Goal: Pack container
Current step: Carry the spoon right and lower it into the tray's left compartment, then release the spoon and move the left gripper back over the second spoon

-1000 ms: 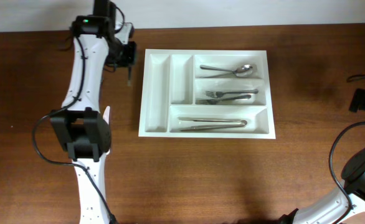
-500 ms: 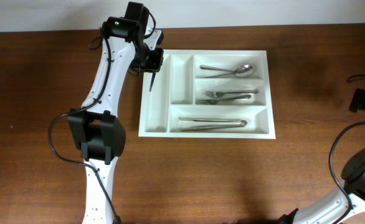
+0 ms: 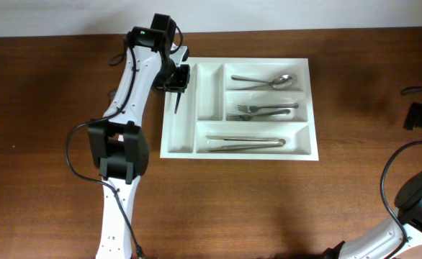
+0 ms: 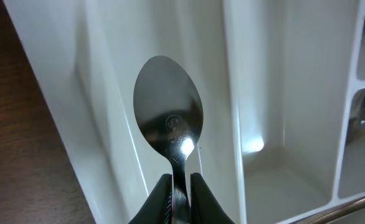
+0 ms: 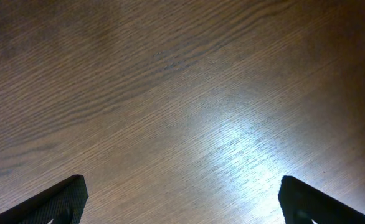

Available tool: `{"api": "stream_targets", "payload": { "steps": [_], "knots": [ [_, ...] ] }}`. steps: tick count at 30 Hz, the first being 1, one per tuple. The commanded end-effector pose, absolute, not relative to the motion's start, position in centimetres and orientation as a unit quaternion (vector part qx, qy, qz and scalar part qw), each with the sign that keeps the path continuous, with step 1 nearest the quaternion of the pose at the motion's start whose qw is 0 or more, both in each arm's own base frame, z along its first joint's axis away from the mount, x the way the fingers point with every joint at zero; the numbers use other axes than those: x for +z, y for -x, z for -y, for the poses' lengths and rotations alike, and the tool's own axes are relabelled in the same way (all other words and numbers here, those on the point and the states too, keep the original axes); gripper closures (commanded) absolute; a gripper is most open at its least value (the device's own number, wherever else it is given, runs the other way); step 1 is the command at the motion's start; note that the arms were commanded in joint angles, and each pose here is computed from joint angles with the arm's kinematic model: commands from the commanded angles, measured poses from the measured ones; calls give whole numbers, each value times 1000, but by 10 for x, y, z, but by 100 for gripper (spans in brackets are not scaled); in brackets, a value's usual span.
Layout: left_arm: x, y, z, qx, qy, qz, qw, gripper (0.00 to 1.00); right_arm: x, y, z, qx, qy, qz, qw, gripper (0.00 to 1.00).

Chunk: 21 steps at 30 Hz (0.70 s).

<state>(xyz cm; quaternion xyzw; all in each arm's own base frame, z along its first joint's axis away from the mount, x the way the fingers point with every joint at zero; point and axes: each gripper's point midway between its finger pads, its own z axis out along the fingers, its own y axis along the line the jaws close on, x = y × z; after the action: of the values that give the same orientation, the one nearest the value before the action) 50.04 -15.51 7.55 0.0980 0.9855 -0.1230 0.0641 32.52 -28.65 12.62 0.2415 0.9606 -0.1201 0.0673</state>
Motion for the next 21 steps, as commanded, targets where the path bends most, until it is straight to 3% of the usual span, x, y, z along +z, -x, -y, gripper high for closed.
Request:
{"api": "stream_targets", "payload": {
  "steps": [1,5,8,18,21],
  "knots": [
    [78,-503,152,-121,-91,-986,70,88,125,-325,285,-119,-245,-960,67,1],
    [78,-503,152,-121,-89,-986,70,87,125,-325,285,-119,-245,-960,67,1],
    [78,-503,152,-121,-89,-986,70,78,125,-325,285,-119,-244,-960,67,1],
    [92,-521,153,-126,-91,-982,111,63,125,-325,285,-118,-244,-960,67,1],
    [128,-537,146,-130,-90,-974,162,49,125,-325,285,-118,-244,-960,67,1]
  ]
}}
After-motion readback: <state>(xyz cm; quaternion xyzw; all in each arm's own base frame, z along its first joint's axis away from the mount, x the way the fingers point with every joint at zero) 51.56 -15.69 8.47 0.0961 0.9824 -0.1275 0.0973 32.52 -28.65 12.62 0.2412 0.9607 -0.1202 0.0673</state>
